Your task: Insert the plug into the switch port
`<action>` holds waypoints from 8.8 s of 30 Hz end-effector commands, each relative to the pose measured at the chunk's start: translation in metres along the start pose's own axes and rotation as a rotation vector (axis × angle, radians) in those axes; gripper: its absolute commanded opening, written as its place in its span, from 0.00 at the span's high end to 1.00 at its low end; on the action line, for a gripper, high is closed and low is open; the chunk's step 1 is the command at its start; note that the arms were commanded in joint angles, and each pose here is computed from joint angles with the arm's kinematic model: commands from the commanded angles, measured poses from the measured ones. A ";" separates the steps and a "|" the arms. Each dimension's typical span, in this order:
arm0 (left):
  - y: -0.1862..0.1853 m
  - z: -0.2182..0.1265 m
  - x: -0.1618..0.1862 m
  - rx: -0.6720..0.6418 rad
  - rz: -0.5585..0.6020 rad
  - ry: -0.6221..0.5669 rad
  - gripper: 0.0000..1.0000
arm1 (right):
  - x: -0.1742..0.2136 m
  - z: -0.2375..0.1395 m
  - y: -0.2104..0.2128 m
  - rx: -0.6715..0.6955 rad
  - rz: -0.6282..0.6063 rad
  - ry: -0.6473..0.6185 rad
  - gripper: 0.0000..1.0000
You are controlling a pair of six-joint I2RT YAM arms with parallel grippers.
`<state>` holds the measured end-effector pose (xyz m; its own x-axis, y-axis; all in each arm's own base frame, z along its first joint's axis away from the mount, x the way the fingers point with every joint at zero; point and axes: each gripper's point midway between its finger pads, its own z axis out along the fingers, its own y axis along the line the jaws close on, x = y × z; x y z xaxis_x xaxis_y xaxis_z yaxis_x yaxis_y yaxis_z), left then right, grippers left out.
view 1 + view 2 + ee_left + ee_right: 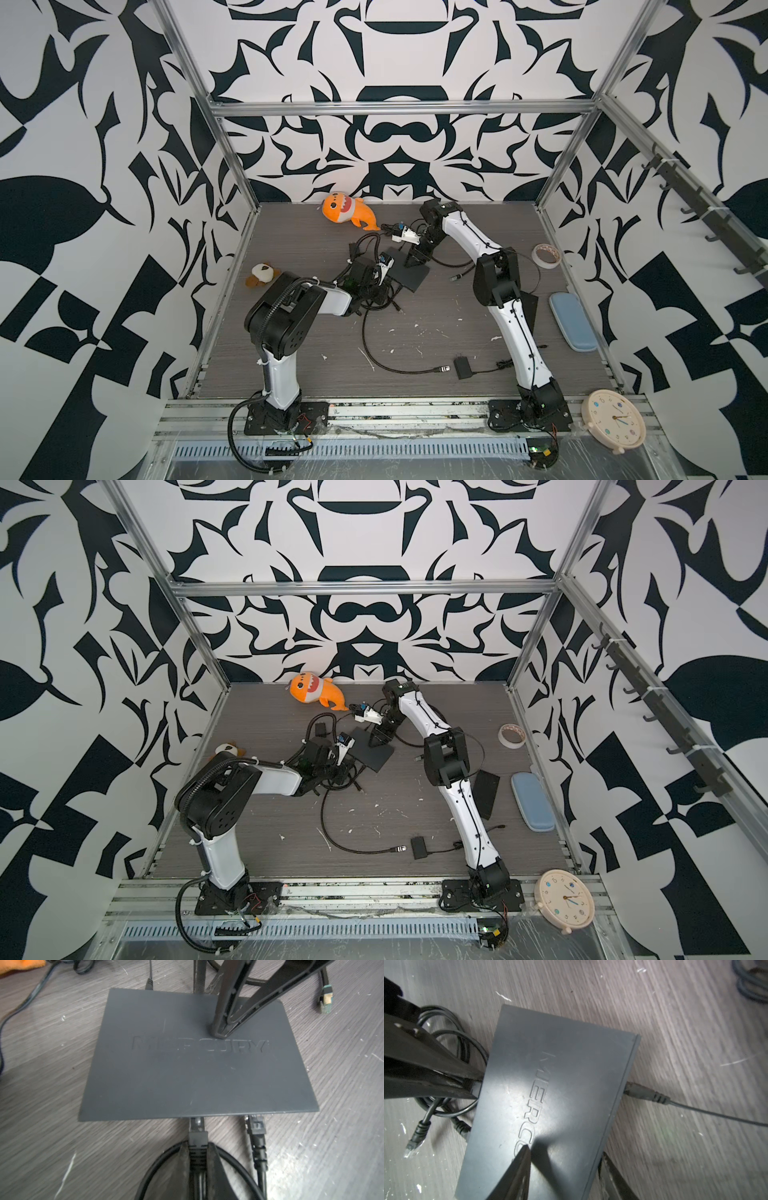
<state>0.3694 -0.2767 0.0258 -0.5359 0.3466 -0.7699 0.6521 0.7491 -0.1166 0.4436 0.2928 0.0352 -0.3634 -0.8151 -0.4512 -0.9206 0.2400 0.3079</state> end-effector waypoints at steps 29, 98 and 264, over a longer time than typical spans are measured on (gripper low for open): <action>0.025 0.033 -0.084 -0.070 -0.273 -0.227 0.87 | 0.011 0.114 0.226 -0.676 -0.028 0.224 0.59; 0.049 -0.008 0.015 -0.193 -0.139 0.028 1.00 | 0.011 0.097 0.155 -0.535 0.234 0.099 0.54; -0.104 -0.025 -0.087 -0.123 -0.369 0.116 0.44 | 0.282 -0.142 0.049 0.611 1.599 -0.520 0.22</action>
<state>0.3307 -0.3623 0.1197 -0.7885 0.1036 -0.6063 0.3298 0.9032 -0.2746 0.3037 -0.0219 0.0289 -0.7506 0.6061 -0.2633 0.5161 0.7865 0.3391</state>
